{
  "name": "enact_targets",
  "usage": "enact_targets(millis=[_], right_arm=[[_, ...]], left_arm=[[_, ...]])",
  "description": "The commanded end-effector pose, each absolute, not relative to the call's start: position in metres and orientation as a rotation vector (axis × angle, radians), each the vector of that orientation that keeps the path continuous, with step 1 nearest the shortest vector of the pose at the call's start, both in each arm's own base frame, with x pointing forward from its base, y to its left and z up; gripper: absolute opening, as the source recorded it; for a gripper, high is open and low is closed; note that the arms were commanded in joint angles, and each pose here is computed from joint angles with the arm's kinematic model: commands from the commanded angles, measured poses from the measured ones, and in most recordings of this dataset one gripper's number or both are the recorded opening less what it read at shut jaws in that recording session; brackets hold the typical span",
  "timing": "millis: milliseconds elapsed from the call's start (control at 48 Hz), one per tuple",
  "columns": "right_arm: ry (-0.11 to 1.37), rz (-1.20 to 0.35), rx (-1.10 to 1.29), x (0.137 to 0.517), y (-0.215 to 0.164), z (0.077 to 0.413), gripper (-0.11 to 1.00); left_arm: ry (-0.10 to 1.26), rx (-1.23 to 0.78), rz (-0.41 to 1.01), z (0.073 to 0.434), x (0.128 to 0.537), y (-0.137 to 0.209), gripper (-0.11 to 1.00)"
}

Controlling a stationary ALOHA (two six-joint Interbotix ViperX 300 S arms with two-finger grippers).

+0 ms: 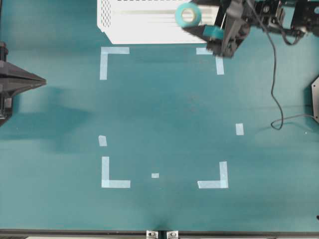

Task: Put the tape in the middle into the white basket.
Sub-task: 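Lift the tape roll and carry it toward the white basket, then lower the tape roll into the basket and open the right gripper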

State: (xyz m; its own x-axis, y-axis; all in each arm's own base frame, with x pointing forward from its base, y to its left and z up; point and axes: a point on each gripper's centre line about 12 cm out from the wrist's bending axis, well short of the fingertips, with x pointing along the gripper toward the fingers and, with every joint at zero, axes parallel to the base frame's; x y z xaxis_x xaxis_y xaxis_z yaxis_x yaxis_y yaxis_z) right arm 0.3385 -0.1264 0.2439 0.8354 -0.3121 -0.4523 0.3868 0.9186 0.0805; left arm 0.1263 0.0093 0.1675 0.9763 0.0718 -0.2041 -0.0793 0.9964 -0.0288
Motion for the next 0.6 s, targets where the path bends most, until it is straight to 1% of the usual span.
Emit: enact_targets(millis=[0,313,584], right_arm=[[0.405,-0.407,0.174,0.334,-0.139,0.256,0.68],[0.411,-0.495,0.199,0.323,-0.169,0.25,0.68],[0.438,-0.52,0.212,0.325,-0.181,0.238,0.68]], left_arm=[[0.192,-0.037,0.081,0.173,0.128,0.01,-0.1],[0.192,-0.037,0.082,0.173,0.128,0.01,-0.1],[0.192,-0.037,0.087,0.173,0.127,0.011,-0.1]])
